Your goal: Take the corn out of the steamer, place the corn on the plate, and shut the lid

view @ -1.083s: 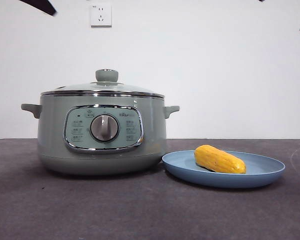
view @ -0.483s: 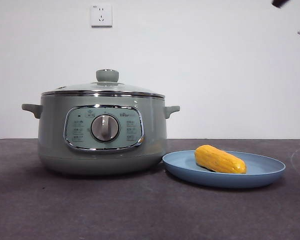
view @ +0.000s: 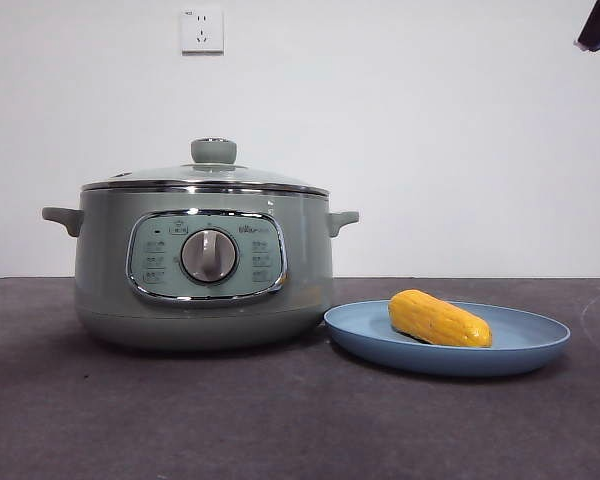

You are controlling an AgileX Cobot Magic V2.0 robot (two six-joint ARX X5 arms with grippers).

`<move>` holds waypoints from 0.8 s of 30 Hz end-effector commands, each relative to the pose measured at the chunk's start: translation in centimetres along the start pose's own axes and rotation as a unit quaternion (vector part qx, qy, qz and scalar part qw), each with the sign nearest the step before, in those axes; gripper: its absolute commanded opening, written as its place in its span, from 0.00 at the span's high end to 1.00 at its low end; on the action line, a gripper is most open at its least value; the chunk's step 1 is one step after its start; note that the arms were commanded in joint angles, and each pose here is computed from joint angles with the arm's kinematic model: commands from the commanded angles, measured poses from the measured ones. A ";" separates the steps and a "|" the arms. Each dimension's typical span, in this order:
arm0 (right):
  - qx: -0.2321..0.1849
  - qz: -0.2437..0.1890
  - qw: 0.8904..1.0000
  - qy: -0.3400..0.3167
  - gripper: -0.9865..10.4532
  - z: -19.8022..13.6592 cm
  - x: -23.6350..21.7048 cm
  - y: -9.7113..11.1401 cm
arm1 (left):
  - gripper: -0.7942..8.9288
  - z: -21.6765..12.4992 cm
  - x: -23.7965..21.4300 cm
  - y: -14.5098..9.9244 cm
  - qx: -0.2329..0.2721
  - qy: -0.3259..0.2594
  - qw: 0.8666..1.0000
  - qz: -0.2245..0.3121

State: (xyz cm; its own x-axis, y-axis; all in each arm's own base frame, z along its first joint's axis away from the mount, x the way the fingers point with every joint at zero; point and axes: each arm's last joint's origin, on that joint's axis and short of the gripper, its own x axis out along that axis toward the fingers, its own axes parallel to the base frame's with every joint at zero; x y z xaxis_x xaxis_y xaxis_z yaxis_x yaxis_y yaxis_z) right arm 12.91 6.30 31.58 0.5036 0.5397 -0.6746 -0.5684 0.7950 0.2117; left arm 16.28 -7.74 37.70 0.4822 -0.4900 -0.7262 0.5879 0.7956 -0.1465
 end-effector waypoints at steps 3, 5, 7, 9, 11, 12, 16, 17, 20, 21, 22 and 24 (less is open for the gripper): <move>-0.002 -0.001 1.000 0.003 0.91 -0.1 0.2 0.0 | 0.92 0.0 0.1 0.0 0.000 -0.001 1.000 -0.001; -0.002 -0.001 1.000 0.003 0.91 -0.1 0.2 0.0 | 0.92 0.0 0.1 0.0 0.000 -0.001 1.000 -0.001; -0.002 -0.001 1.000 0.003 0.91 -0.1 0.2 0.0 | 0.92 0.0 0.1 0.0 0.001 -0.003 1.000 0.000; -0.002 -0.001 1.000 0.003 0.91 -0.1 0.2 0.0 | 0.92 0.1 0.1 0.0 0.002 -0.006 1.000 0.000; -0.002 -0.001 1.000 0.003 0.91 -0.1 0.2 0.0 | 0.92 0.1 0.1 0.0 0.002 -0.007 1.000 0.000; -0.002 -0.001 1.000 0.003 0.91 -0.1 0.2 0.0 | 0.92 0.1 0.1 0.0 0.002 -0.007 1.000 0.000; -0.002 -0.001 1.000 0.003 0.91 -0.1 0.2 0.0 | 0.92 0.1 0.1 0.0 0.002 -0.007 1.000 0.000; -0.002 -0.001 1.000 0.003 0.91 -0.1 0.2 0.0 | 0.92 0.1 0.1 0.0 0.004 -0.007 1.000 0.000; -0.002 -0.001 1.000 0.003 0.91 -0.1 0.2 0.0 | 0.92 0.3 0.1 0.0 0.009 -0.017 1.000 0.005; -0.002 -0.001 1.000 0.003 0.91 -0.1 0.2 0.0 | 0.92 0.6 0.1 0.1 0.012 -0.032 0.999 0.012; -0.002 -0.001 1.000 0.003 0.91 -0.1 0.2 0.0 | 0.92 0.9 -0.1 0.3 0.020 -0.054 0.998 0.029; -0.002 -0.001 1.000 0.003 0.91 -0.1 0.2 0.0 | 0.92 1.7 -0.8 0.7 0.049 -0.104 0.991 0.061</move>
State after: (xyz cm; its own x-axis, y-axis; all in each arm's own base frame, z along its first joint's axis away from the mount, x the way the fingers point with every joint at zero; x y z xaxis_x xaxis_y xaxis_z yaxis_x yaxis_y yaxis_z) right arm 12.91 6.30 31.58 0.5036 0.5397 -0.6746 -0.5689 0.7948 0.2111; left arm 17.37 -7.63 38.94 0.6340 -0.4698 -0.6142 0.5659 0.8232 -0.0455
